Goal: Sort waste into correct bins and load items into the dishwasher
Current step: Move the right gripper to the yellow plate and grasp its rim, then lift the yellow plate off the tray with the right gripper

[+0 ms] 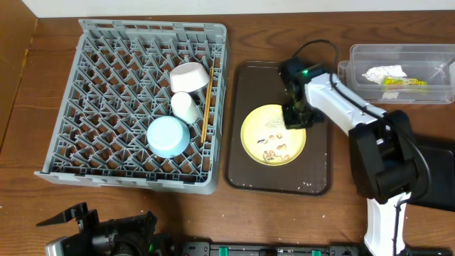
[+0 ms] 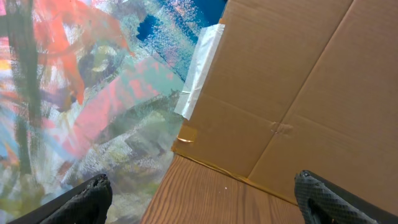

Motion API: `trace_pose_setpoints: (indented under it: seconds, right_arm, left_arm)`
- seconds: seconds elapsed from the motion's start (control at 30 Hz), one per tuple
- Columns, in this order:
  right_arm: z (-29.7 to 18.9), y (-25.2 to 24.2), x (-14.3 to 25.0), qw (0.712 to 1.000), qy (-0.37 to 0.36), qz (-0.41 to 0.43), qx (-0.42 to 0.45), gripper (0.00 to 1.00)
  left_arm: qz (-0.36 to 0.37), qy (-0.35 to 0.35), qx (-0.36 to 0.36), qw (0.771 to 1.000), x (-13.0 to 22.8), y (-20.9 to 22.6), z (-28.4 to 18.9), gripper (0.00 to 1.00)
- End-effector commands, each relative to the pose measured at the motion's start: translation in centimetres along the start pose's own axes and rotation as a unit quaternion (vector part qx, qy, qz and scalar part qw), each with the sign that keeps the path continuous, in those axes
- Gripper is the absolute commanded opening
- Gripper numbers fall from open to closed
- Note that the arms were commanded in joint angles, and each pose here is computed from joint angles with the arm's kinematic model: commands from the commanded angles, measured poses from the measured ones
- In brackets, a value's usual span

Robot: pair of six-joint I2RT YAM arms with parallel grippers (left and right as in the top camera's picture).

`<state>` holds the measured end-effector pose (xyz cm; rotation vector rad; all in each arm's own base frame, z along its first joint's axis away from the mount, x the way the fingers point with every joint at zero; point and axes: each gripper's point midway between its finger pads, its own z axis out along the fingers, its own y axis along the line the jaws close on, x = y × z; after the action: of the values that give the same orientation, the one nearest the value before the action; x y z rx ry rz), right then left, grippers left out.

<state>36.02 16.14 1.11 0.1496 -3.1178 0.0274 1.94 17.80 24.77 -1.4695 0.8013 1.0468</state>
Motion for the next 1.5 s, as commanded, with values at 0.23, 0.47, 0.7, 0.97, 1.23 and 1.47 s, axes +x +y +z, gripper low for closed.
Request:
trace_pose_setpoints:
  seconds: [0.23,0.47,0.7,0.97,1.23,1.47]
  right_arm:
    - [-6.8,2.4,-3.1,0.996,-0.033,-0.024,-0.074,0.01]
    - [-8.4,12.1,0.5,0.955,-0.019,-0.202,-0.216,0.36]
    - [-4.7,14.8,4.2,0.971,-0.016,-0.219,-0.097,0.78]
    - [-1.6,16.9,6.8,0.968,-0.026,-0.240,-0.063,0.90]
    - [-1.2,15.6,6.1,0.971,-0.057,-0.231,0.001,0.46]
    - [0.4,15.0,6.7,0.972,-0.049,-0.228,0.005,0.43]
  left_arm:
    - [-0.010,0.008,-0.026,1.000,-0.3,1.0,0.0,0.95]
    - [-0.010,0.008,-0.026,1.000,-0.3,1.0,0.0,0.95]
    - [-0.010,0.008,-0.026,1.000,-0.3,1.0,0.0,0.95]
    - [-0.010,0.008,-0.026,1.000,-0.3,1.0,0.0,0.95]
    - [-0.010,0.008,-0.026,1.000,-0.3,1.0,0.0,0.95]
    - [-0.010,0.008,-0.026,1.000,-0.3,1.0,0.0,0.95]
